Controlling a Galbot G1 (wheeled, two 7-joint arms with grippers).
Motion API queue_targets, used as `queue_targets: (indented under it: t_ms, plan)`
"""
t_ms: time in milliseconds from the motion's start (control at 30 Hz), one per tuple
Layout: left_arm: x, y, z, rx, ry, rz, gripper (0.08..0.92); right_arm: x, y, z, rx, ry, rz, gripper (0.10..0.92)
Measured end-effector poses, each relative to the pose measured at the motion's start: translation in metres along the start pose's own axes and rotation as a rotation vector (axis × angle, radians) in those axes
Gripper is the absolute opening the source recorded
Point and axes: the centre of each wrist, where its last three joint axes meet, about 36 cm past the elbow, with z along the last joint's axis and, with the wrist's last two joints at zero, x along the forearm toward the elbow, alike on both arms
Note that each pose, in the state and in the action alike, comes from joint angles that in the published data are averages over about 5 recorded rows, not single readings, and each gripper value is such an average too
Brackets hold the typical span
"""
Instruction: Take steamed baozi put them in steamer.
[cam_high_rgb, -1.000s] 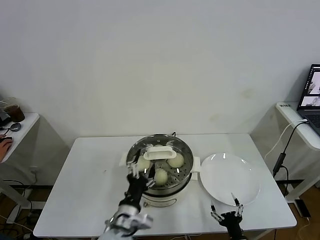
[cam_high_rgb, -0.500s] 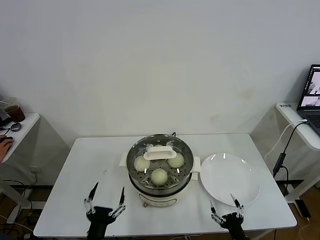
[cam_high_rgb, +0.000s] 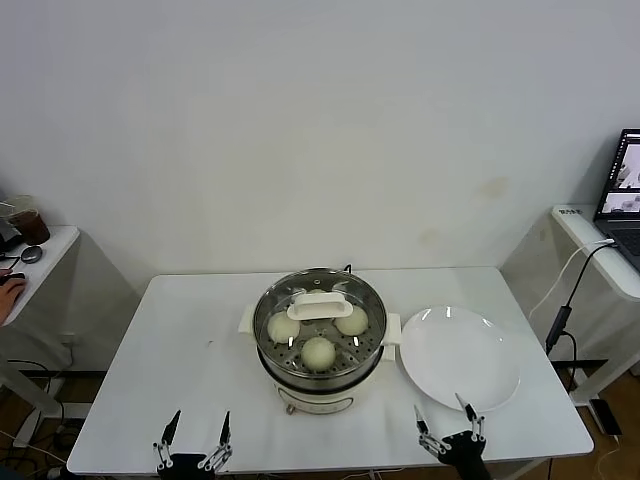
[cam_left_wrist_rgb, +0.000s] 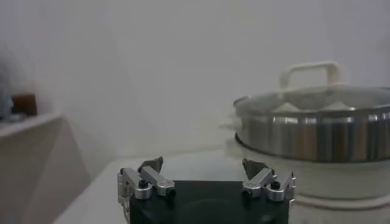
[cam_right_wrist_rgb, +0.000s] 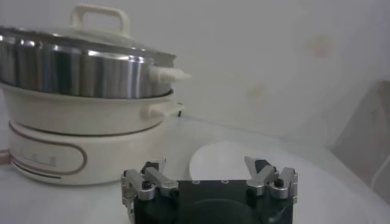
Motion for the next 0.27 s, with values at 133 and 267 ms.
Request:
queue_targets:
  t_ms: [133, 267]
  plan:
    - [0.0008, 0.0066, 0.0065, 0.008, 0.021, 0.009, 0.823, 0.0011, 0.0005, -0.0015, -0.01, 0.003, 0.005, 0.823]
    - [0.003, 0.0092, 0.0102, 0.01, 0.038, 0.023, 0.823, 0.0029, 0.0016, -0.0031, -0.014, 0.006, 0.004, 0.823]
